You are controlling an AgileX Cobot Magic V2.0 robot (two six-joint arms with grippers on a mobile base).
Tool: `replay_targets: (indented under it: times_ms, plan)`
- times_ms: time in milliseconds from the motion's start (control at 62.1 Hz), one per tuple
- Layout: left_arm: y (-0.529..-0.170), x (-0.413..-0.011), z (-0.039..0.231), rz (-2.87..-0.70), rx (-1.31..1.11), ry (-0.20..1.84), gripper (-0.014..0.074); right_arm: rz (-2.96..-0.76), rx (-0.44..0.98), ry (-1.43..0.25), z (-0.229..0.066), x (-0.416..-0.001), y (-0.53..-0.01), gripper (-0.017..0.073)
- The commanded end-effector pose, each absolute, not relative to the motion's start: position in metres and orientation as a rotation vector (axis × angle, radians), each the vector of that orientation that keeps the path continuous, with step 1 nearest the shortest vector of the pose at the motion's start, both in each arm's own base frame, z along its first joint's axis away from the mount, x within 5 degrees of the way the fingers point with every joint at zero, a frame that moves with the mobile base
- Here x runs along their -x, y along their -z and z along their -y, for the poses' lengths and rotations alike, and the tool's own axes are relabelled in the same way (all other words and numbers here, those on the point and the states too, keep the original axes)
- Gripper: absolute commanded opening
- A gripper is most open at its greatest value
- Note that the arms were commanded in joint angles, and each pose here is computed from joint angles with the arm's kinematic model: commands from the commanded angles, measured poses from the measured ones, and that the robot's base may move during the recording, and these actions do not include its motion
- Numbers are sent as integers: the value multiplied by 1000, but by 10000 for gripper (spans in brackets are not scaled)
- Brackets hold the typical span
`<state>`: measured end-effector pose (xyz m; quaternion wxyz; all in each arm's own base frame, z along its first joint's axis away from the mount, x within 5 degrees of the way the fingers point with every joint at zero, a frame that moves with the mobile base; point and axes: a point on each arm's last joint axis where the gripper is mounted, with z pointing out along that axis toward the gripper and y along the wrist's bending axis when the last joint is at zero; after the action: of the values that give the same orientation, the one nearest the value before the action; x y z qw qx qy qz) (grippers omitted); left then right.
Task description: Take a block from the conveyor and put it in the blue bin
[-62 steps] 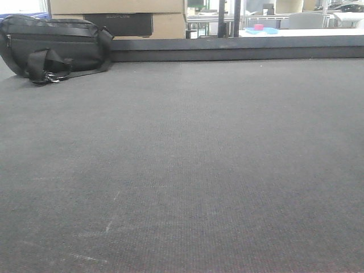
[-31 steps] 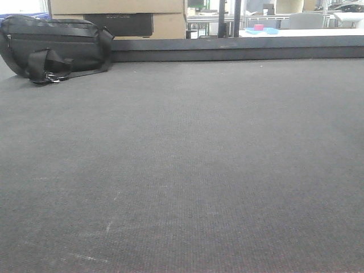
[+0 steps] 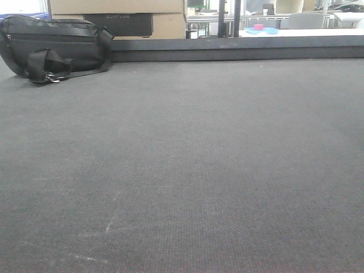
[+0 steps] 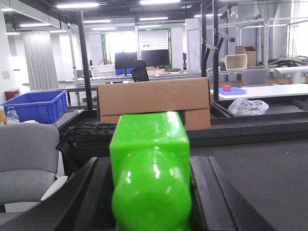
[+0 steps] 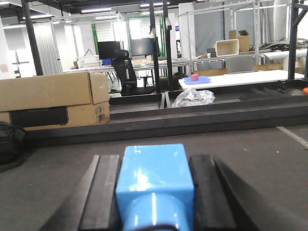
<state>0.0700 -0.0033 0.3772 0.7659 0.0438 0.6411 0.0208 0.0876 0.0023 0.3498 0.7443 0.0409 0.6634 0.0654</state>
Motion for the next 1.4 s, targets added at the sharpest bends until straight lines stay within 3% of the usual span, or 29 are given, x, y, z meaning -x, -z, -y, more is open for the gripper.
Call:
replay_targets:
  times_ms: [0, 1384]
  plan:
    - [-378, -69, 3, -1379, -90, -47, -111, -1411, -84, -136, -2, -85, -356, -162]
    - [-378, -69, 3, -1379, -90, -47, -111, -1411, -84, -136, -2, -85, -356, -162]
